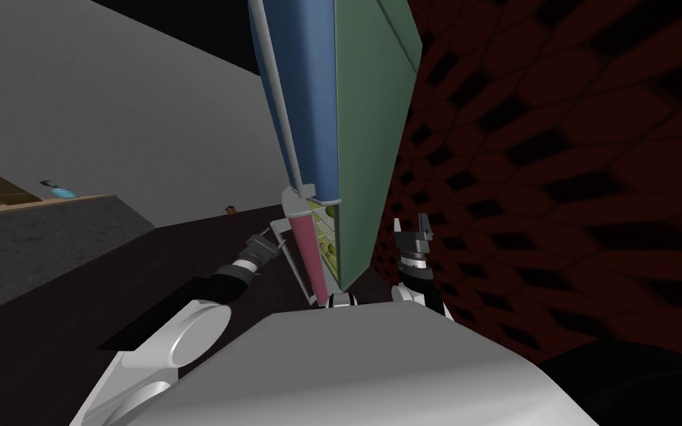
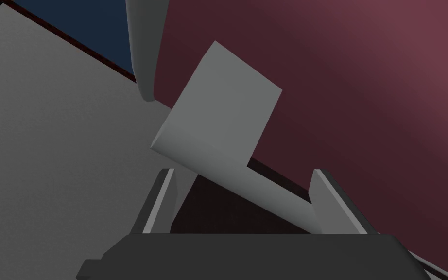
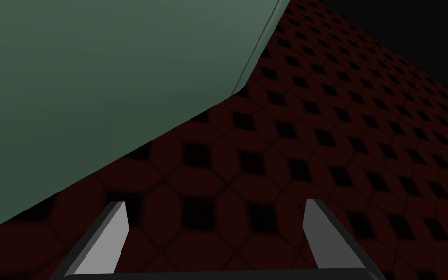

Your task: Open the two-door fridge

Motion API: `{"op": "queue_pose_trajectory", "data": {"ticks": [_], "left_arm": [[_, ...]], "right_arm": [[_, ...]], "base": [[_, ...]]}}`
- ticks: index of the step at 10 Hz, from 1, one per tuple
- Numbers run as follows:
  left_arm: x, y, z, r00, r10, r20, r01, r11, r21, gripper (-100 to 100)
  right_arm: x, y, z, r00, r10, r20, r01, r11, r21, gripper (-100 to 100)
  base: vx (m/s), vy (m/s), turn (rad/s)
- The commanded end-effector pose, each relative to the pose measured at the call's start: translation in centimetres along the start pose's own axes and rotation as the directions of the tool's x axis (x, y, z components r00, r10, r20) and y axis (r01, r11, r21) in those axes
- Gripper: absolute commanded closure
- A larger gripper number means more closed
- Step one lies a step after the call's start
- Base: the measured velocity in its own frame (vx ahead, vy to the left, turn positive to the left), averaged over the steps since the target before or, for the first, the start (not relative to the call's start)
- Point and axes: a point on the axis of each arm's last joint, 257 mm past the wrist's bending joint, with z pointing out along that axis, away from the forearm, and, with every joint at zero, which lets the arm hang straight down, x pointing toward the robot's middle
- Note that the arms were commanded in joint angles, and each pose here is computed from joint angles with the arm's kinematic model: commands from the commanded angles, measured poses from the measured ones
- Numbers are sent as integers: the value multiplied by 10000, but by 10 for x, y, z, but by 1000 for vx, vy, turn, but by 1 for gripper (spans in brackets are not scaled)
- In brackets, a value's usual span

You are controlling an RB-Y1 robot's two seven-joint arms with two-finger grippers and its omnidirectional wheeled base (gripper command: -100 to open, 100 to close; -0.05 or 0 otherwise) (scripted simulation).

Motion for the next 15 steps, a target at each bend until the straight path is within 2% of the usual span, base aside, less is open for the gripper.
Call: {"op": "queue_pose_trajectory", "data": {"ticks": [1,3,6,8,10,12,15], "left_arm": [[11,-7,3,9993,90,-350,-85,9999,127,100],[23,-1,7,9972,104,-746,-113,9999,-125,100],[28,2,9,9955,109,-939,-133,9996,-253,100],[39,8,12,9913,114,-1314,-183,9985,-513,100],[35,13,12,9930,27,-1185,-109,9976,-679,100],[49,20,14,9873,13,-1586,-154,9960,-876,100],[56,24,14,9842,5,-1770,-181,9950,-982,100]], "right_arm": [[0,0,0,10000,0,-1,0,10000,-1,0],[0,0,0,10000,0,-1,0,10000,-1,0],[0,0,0,10000,-2,-1,2,10000,0,0],[0,0,0,10000,-2,-1,2,10000,0,0],[0,0,0,10000,-1,0,1,10000,1,0],[0,0,0,10000,1,1,-1,10000,0,0],[0,0,0,10000,-4,-1,4,10000,2,0]], "base": [[-101,228,-63],[-95,290,-106],[-73,292,-84],[-85,320,-123],[-73,201,-52],[-16,258,-122],[-30,324,-85]]}}
